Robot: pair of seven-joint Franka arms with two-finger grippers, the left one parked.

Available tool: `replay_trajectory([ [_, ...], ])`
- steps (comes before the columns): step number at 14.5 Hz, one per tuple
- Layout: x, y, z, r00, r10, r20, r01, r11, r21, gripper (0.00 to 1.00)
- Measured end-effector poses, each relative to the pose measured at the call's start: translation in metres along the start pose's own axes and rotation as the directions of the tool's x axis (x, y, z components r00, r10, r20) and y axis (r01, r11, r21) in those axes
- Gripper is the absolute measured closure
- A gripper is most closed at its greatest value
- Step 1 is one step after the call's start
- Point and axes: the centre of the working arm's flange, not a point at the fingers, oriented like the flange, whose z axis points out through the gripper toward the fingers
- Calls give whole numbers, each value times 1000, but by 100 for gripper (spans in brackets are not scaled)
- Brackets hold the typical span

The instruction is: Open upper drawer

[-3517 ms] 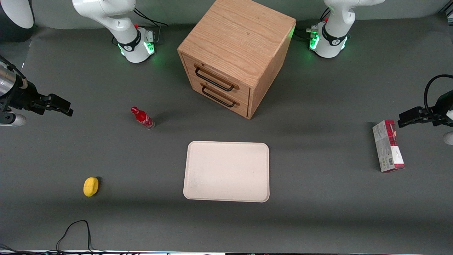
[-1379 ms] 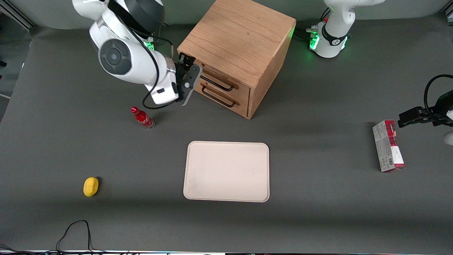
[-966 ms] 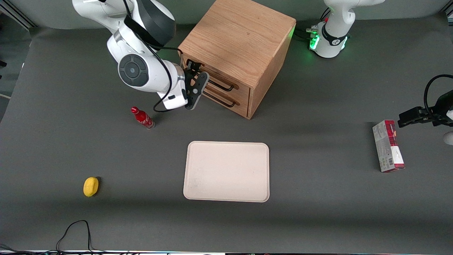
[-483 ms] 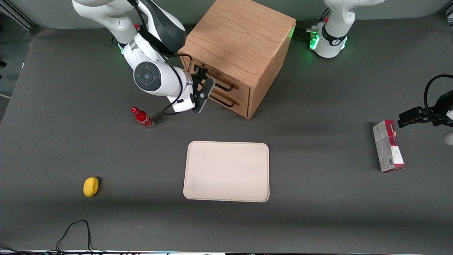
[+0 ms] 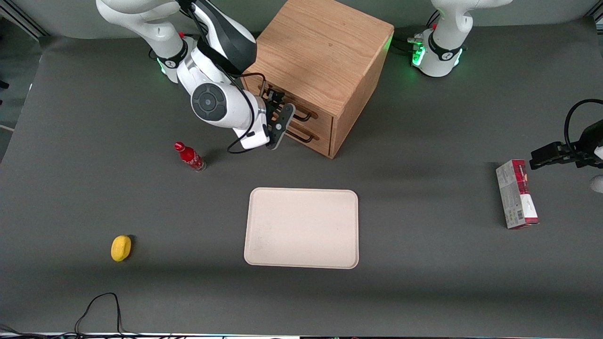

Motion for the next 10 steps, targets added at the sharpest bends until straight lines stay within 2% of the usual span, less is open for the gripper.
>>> replay_trajectory([
  [5,3,7,4,1000,-10,4,10,999,-33,0],
  [10,6,48,-32,1000,-24,-17,21,982,-186,0],
])
